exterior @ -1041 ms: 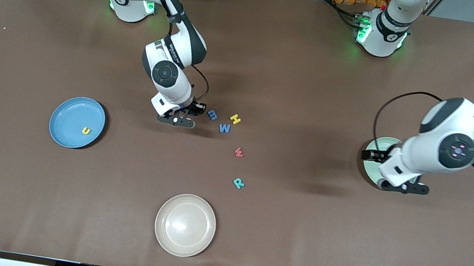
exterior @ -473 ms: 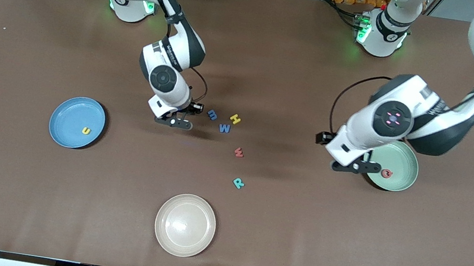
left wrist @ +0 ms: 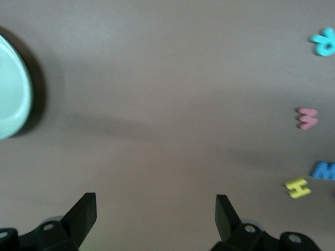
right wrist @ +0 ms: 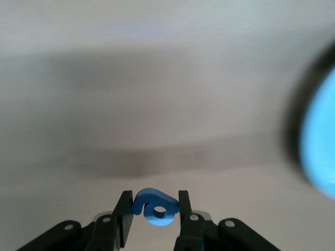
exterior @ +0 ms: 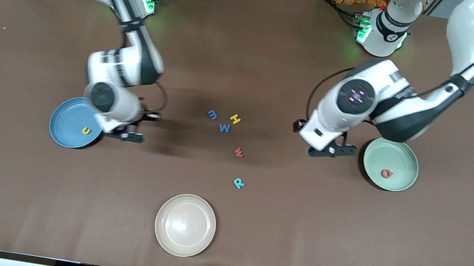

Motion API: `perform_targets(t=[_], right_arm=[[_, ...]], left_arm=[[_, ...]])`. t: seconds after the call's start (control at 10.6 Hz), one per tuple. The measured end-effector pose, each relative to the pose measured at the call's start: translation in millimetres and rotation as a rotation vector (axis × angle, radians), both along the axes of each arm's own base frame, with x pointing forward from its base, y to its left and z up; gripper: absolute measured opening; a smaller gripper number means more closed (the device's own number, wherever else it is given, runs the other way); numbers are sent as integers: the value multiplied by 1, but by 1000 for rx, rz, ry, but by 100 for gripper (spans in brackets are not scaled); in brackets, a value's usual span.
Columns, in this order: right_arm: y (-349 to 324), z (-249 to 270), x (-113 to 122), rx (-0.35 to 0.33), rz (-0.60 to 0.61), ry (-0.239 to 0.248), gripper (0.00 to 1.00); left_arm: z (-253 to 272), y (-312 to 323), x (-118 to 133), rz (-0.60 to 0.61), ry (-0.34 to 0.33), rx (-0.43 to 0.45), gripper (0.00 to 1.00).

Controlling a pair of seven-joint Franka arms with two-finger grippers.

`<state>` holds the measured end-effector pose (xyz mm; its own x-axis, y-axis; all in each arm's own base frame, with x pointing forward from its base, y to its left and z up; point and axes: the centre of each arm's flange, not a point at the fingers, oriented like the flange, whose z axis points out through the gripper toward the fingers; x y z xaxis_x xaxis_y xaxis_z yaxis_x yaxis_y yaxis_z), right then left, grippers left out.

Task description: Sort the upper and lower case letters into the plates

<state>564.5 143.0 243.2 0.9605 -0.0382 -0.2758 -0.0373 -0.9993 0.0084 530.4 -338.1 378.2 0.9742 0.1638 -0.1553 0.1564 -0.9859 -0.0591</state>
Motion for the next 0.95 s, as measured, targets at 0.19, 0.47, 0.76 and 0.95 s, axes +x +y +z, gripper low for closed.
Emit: perform_targets(t=[0.19,0.47,0.76,0.95], right_arm=[[-100,5,14,45,14,11,40],[-210,-1,10,72,43,13,40],[-209,-10,11,82,78,23,40],[-208,-12,12,82,82,25,51]], left_arm=[[6,-51,-31,-68,-7,-17,100],[-18,-139,-97,-278,-24,-46,100],[-70,-177,-114,-522,-108,-55,100],[-84,-183,-108,-656,-175,-48,100]])
